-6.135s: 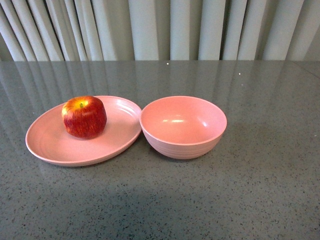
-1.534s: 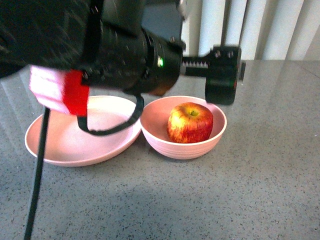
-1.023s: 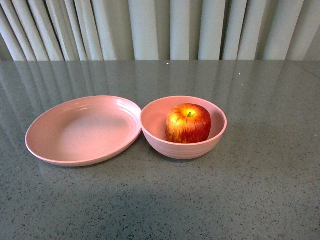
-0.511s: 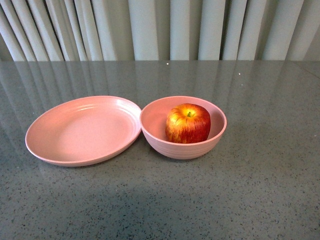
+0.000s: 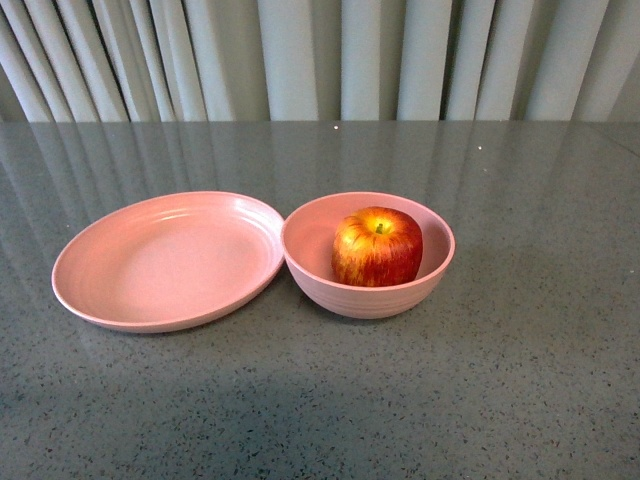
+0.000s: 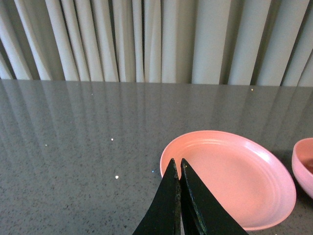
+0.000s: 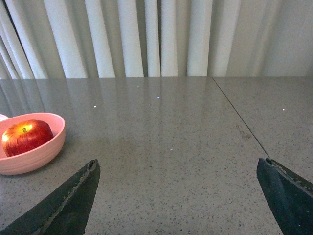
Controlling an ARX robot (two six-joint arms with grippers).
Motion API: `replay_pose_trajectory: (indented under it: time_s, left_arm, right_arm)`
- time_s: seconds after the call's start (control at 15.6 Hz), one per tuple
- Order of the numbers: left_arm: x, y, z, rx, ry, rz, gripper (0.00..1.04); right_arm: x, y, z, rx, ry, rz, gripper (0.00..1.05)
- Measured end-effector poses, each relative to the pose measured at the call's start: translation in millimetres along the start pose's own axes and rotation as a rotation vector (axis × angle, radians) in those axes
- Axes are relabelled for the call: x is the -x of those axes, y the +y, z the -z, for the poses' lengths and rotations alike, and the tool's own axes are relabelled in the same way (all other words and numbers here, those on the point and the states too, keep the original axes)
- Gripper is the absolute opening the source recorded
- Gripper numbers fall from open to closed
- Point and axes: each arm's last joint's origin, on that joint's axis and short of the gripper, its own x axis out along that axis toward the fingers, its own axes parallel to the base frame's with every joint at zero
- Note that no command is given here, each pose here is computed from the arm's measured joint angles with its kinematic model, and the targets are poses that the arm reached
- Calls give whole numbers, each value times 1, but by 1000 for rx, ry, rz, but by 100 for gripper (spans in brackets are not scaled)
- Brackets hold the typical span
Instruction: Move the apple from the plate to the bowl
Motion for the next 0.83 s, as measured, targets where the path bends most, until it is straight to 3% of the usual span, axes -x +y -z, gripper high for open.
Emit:
replay_pose_trajectory:
  time_s: [0.13, 0.83]
  left_arm:
    - [10, 12, 8, -1, 7, -15, 1]
    - [32, 11, 22, -2, -8, 7, 1]
  right_arm:
    - [0, 0, 0, 0, 0, 0, 98]
    - [0, 0, 0, 0, 0, 0, 98]
